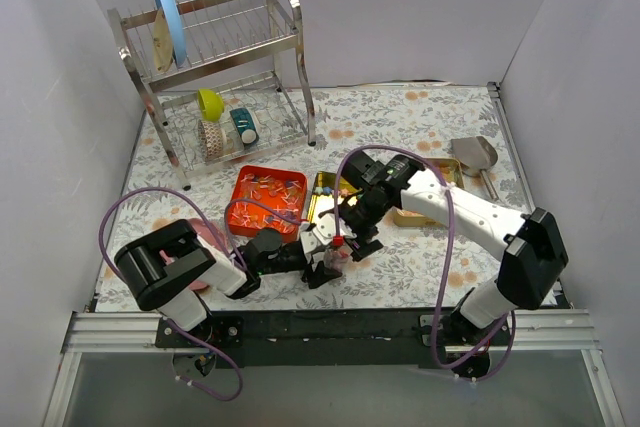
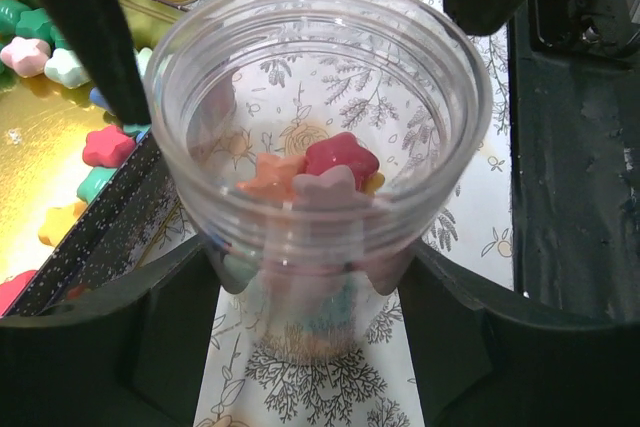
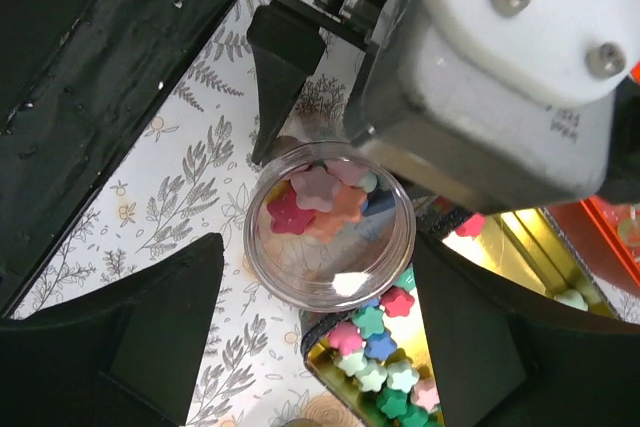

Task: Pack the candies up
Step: Screw the bottle lid onto the packing bottle.

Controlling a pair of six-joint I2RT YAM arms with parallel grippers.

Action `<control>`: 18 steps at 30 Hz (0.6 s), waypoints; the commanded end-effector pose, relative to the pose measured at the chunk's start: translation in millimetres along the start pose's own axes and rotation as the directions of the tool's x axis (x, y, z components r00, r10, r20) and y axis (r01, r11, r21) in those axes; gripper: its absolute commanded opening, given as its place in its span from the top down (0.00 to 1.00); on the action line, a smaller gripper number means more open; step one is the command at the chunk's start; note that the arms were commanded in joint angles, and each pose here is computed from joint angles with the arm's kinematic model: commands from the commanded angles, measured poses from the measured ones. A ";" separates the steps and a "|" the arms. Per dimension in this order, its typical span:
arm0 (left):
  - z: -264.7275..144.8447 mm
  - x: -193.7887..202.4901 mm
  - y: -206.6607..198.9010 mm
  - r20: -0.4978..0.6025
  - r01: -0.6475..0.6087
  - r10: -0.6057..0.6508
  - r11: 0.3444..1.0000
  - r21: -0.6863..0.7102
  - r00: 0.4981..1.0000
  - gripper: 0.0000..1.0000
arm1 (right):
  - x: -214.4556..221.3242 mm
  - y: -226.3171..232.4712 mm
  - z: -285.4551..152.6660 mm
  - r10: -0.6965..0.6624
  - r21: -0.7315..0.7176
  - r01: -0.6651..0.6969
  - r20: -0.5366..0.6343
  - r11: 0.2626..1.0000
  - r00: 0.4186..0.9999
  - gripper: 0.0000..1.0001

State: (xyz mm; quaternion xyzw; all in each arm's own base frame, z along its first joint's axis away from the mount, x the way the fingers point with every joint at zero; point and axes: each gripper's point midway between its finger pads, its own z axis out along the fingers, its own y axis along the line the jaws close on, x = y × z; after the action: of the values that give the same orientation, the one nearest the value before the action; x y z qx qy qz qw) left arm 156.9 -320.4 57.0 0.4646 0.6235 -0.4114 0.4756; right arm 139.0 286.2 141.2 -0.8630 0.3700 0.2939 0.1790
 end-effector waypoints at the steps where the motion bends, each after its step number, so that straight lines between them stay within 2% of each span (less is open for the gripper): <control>1: -9.2 28.5 20.1 -0.094 0.081 -0.092 0.991 -0.107 0.991 1.00 | 18.5 73.6 -6.9 0.228 -0.151 -0.240 -0.095 0.959 0.969 0.19; 5: -8.3 28.6 19.9 -0.094 0.083 -0.093 0.991 -0.104 0.991 1.00 | 25.8 92.8 -13.1 0.256 -0.133 -0.271 -0.124 0.953 0.959 0.19; 8: -7.5 30.5 18.5 -0.098 0.090 -0.099 0.992 -0.094 0.990 1.00 | 26.6 91.1 -8.4 0.248 -0.111 -0.259 -0.102 0.960 0.963 0.19; 18: -7.2 30.4 13.4 -0.100 0.084 -0.090 0.994 -0.064 0.991 1.00 | 13.0 33.4 6.6 0.268 -0.074 -0.269 -0.019 0.960 0.963 0.20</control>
State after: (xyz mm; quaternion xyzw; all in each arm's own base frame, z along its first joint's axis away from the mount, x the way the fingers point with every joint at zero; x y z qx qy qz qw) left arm 150.1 -324.8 62.0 0.4630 0.6154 -0.4408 0.4612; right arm 141.4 263.1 127.1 -0.8384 0.4387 0.2766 0.1674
